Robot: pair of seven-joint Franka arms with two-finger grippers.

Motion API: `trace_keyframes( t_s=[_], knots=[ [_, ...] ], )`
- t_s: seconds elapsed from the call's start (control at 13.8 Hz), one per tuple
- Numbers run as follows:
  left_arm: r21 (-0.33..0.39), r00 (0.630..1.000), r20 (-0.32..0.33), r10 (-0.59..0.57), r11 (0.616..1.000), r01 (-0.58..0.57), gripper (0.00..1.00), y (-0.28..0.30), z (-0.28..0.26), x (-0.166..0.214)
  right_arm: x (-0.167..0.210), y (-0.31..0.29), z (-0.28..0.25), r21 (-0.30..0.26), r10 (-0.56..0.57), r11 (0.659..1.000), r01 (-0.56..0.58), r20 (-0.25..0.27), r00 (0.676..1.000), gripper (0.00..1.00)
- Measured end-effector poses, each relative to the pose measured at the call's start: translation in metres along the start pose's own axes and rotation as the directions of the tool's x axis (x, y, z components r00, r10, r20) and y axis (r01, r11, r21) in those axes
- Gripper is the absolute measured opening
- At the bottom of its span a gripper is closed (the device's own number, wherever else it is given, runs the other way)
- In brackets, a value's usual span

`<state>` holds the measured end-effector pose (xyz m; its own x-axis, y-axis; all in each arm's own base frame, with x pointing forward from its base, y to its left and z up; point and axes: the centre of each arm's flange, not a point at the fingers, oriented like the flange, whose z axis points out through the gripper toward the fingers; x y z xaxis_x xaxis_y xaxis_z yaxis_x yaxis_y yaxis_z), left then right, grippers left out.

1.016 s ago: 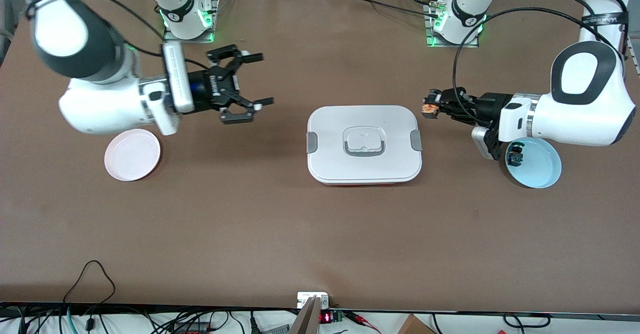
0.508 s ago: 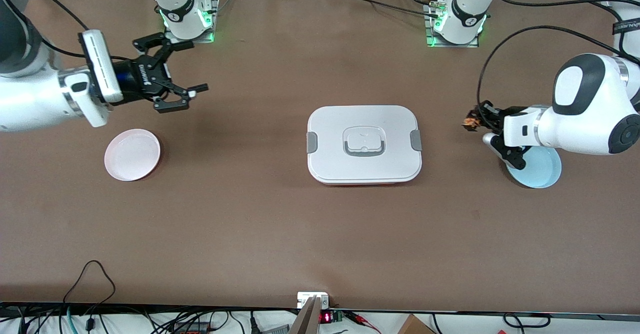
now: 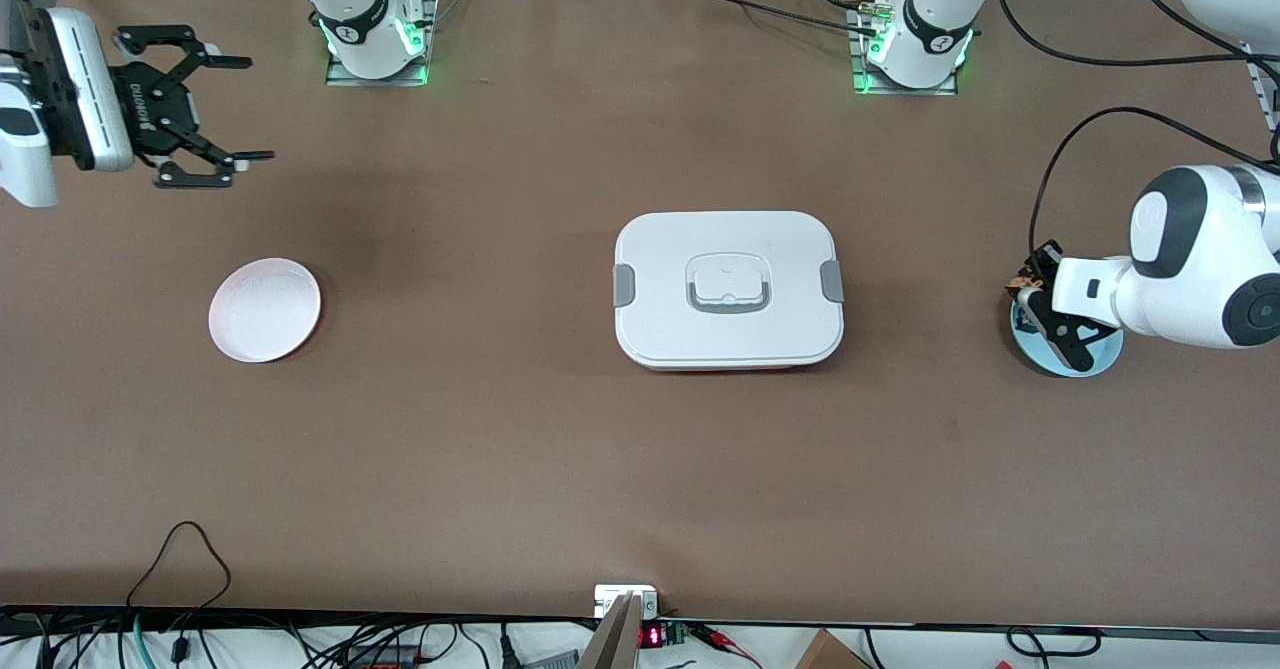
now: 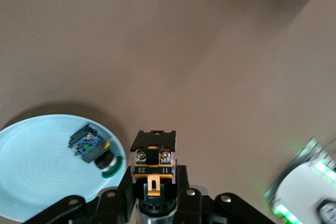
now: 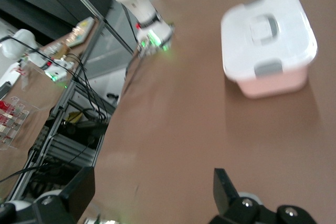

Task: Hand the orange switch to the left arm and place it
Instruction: 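Carry the switch with the left gripper onto the light-blue plate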

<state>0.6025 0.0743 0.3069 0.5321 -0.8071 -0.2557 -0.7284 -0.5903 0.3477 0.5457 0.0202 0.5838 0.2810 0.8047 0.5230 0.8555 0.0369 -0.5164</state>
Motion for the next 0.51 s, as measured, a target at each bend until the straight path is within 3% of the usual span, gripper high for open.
trace_keyframes(
  t_s=[0.15, 0.29, 0.51],
  knots=[
    [0.048, 0.995, 0.043, 0.091, 0.994, -0.093, 0.34, -0.030, 0.019, -0.018, 0.000, -0.016, -0.017, -0.085, 0.153, 0.986, -0.146, 0.087, 0.984, 1.00],
    [0.101, 0.978, 0.097, 0.183, 0.976, -0.192, 0.34, -0.051, 0.034, -0.026, 0.008, -0.039, -0.027, -0.195, 0.282, 0.949, -0.248, 0.169, 0.945, 1.00],
    [0.160, 0.941, 0.123, 0.315, 0.930, -0.332, 0.34, -0.073, 0.046, -0.031, 0.020, -0.059, -0.029, -0.315, 0.422, 0.884, -0.344, 0.223, 0.879, 1.00]
  ],
)
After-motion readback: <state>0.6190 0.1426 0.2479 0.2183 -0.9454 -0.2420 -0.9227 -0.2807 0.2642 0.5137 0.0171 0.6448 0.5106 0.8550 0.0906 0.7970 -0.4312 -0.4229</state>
